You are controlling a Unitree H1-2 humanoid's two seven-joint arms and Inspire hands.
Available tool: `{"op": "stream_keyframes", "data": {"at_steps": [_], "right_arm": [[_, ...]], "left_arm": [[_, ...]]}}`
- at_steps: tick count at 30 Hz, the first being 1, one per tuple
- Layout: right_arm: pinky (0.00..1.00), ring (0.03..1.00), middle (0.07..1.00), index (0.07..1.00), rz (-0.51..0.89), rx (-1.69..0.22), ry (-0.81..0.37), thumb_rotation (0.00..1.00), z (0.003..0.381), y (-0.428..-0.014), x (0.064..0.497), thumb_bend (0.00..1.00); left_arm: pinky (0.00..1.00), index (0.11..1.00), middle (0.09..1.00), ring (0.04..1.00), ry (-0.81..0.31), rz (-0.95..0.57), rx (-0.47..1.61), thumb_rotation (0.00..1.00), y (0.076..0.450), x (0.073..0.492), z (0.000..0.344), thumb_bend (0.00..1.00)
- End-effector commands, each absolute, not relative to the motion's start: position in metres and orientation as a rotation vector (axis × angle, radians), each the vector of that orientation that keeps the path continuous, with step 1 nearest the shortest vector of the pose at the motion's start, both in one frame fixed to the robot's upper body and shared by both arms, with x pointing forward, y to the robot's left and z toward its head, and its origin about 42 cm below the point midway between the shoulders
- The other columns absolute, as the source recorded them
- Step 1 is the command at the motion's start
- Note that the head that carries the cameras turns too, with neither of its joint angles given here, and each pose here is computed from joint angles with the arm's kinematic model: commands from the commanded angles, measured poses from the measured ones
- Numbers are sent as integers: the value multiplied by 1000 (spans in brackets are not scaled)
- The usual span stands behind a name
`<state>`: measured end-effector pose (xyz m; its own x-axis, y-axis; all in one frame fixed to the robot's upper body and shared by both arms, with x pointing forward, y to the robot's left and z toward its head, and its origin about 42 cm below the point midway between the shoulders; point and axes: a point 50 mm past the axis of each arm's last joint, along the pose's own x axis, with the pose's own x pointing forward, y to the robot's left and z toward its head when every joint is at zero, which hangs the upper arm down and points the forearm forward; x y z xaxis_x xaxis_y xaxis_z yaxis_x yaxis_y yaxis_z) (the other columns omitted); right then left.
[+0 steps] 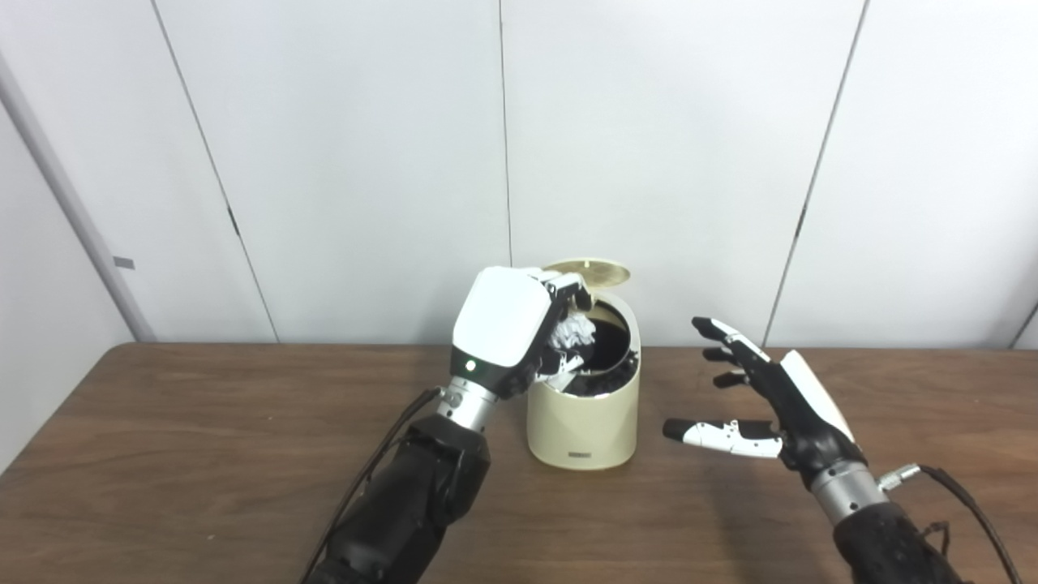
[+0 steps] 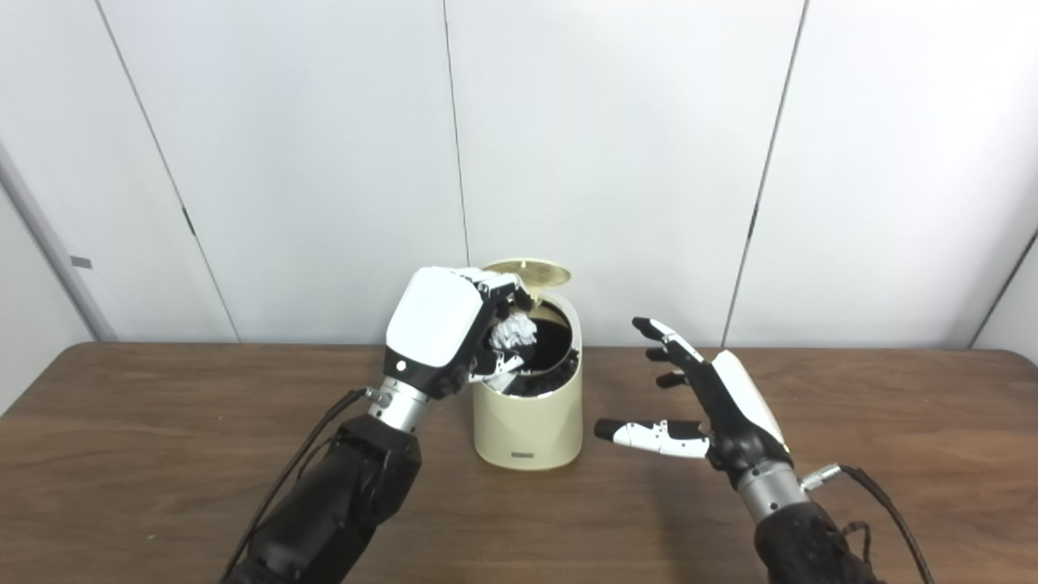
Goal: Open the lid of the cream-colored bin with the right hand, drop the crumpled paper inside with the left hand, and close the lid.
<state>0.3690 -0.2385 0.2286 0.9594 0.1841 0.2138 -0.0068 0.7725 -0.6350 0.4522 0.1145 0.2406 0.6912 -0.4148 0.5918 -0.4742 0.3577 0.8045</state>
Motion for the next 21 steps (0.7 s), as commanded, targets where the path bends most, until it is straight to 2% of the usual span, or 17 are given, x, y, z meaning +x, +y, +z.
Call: {"op": "stream_keyframes", "data": {"at_steps": [1,5,6,9,21], "right_arm": [[701,834,909,897,88,-686,-361,455,248,-239,371,812],[691,828,909,898,89,-693,-358,463,248,-238,370,814],[688,826,909,899,89,-694,-358,465,248,-238,370,814],[689,831,914,901,91,-695,-356,468,248,-239,370,812],[672,830,916,902,93,-690,-351,489,248,-237,370,823]], "left_arm": [[412,505,482,485,-930,84,1246,0,113,455,270,522],[417,497,490,516,-923,71,1243,0,114,452,272,522],[420,586,491,521,-922,69,1243,0,114,452,272,537],[427,649,491,527,-922,69,1242,0,114,450,273,547],[421,649,491,521,-923,71,1245,0,116,448,275,548]]}}
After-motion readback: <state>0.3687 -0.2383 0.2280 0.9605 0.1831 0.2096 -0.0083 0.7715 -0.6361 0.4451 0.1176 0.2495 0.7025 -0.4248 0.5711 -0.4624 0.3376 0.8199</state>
